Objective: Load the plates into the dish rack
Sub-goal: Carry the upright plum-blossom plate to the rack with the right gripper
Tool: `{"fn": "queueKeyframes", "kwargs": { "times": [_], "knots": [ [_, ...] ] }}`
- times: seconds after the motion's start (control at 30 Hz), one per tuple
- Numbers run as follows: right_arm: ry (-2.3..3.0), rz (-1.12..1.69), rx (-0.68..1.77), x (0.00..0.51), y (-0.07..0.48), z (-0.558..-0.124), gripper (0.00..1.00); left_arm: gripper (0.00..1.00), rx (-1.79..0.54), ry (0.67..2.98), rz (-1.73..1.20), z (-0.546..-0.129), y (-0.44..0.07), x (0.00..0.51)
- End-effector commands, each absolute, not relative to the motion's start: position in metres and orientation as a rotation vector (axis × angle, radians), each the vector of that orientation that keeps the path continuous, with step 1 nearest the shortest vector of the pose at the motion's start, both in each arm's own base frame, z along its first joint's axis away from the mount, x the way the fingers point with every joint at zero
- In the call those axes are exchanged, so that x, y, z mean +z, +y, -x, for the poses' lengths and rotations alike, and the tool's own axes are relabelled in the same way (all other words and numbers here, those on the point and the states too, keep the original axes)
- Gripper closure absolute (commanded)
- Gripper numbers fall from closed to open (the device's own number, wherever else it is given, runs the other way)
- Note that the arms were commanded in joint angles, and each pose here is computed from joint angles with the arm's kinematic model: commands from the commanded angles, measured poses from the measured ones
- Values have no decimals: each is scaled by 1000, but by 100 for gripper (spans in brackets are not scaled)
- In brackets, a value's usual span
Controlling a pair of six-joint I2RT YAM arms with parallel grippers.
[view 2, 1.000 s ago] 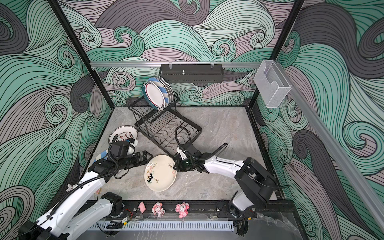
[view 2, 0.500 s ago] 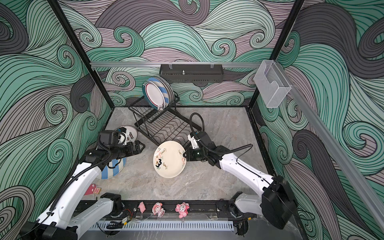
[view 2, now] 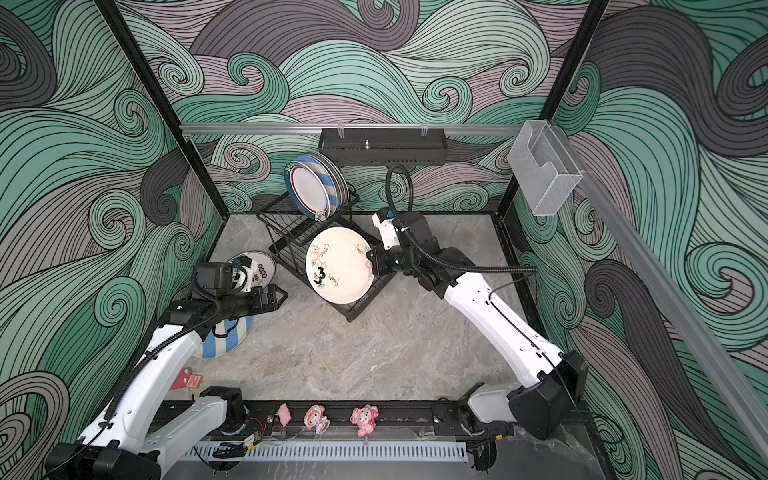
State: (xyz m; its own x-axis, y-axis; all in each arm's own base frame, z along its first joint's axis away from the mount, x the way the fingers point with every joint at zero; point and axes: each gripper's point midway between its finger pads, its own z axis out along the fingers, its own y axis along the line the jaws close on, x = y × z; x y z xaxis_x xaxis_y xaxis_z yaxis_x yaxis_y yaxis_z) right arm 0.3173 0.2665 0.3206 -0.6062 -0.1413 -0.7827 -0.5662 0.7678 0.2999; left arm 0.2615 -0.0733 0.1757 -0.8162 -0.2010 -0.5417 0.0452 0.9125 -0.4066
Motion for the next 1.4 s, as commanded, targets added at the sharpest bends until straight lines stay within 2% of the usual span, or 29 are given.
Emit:
{"fn": "queueKeyframes", "kwargs": {
  "times": [0.0,0.27,0.5,0.97,1.37],
  "knots": [
    [1981,539,607,380,268,-341,100,1,-586,2456,74,-263,-79,180],
    [1749,500,502,457,282,-373,100,1,-572,2453,70,-263,-78,180],
    [1572,497,398,501,309,-388,100,1,-582,2457,65,-263,-79,179],
    [1411,522,253,529,350,-429,100,1,-578,2464,67,-262,-79,177],
    [1303,534,89,533,377,-445,100,1,-574,2471,68,-263,-78,176]
  ]
}}
